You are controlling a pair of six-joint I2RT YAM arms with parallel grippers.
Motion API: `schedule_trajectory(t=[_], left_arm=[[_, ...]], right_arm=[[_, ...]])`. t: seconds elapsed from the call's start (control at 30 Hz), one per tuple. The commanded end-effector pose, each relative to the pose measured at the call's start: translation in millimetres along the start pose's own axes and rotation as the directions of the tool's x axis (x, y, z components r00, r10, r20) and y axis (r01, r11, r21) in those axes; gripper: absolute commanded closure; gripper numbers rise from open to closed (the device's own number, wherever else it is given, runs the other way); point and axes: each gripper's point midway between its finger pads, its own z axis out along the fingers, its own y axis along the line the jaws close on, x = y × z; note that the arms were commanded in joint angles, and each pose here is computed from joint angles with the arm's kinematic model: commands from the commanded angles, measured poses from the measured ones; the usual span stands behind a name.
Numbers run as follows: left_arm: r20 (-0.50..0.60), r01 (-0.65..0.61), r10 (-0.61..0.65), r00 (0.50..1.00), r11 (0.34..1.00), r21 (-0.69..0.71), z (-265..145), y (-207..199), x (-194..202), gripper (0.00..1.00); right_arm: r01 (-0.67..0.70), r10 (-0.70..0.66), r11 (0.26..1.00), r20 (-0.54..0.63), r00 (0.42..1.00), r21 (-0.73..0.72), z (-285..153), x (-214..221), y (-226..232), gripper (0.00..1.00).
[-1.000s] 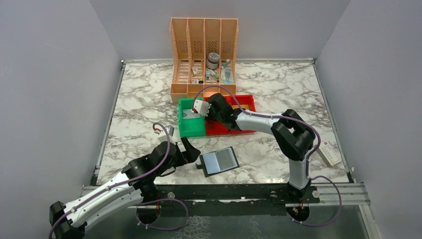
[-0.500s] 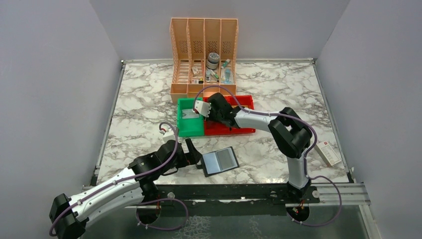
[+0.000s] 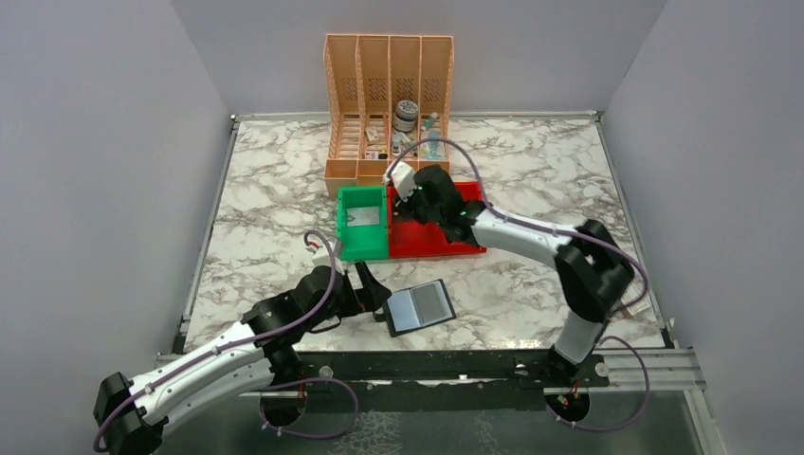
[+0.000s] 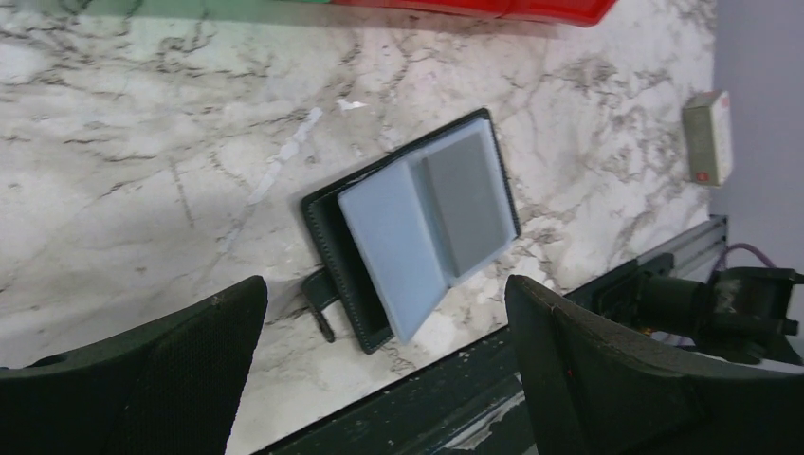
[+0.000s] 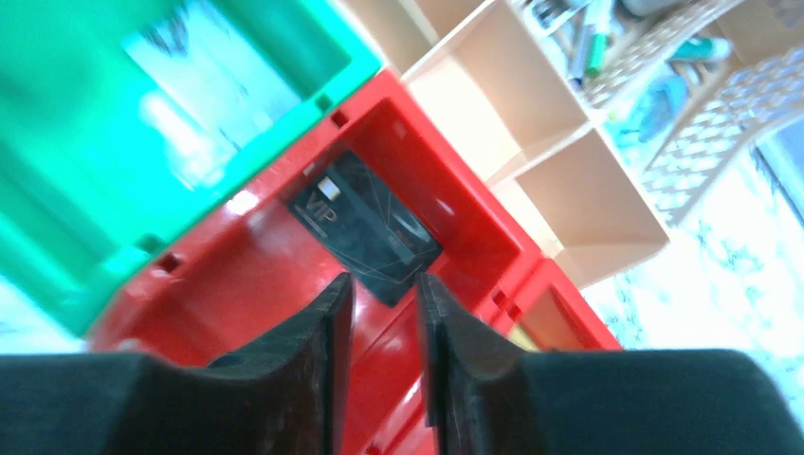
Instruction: Take the credit cards out of the card holder
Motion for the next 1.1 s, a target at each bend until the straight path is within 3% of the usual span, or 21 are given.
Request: schedule_trajectory(t=[0.0,0.07,0.1,0.37,0.47,0.6,0.7,1.07], left_arm=[[0.012,0.015,-0.017,1.0,0.98,0.2,-3.1,-36.3,-3.9,0.01],[0.012,0.023,-0.028,1.0,0.962,0.273,-3.2,-48.8,-3.1,0.01],[-0.002,0.026,-0.027,1.0,0.953,0.302,-3.2,-53.7,-0.4,0.01],[-0.045,0.041,-0.031,0.999,0.971,0.236,8.5,-45.8,7.0,0.01],[-0.07,-0.007,0.018,0.997,0.988,0.155,9.1,-35.2,9.1,0.03],[-0.128,-0.028,0.051,0.99,0.984,0.176,8.4,-46.5,14.5,0.17],[-0.158,-0.052,0.08,0.984,0.983,0.176,12.5,-51.5,20.5,0.26],[-0.176,-0.185,0.189,0.966,0.982,0.04,36.2,-55.6,49.0,0.37]], right_arm=[[-0.387,0.365,0.921,0.257,0.895,0.039,-63.6,-53.1,-26.2,0.58],[-0.49,0.482,0.871,0.25,0.84,-0.033,-81.6,-40.1,-16.1,0.46],[-0.542,0.544,0.837,0.231,0.806,-0.078,-89.6,-32.3,-8.6,0.45],[-0.713,0.761,0.624,0.041,0.648,-0.32,-137.2,18.8,63.7,0.54],[-0.716,0.773,0.574,-0.026,0.634,-0.398,-149.3,30.2,87.1,0.57],[-0.77,0.781,0.486,-0.19,0.595,-0.412,-151.1,57.2,117.7,0.61],[-0.785,0.75,0.457,-0.294,0.592,-0.418,-147.2,73.7,137.0,0.68],[-0.813,0.727,0.485,-0.367,0.58,-0.323,-140.2,104.4,142.7,0.69]])
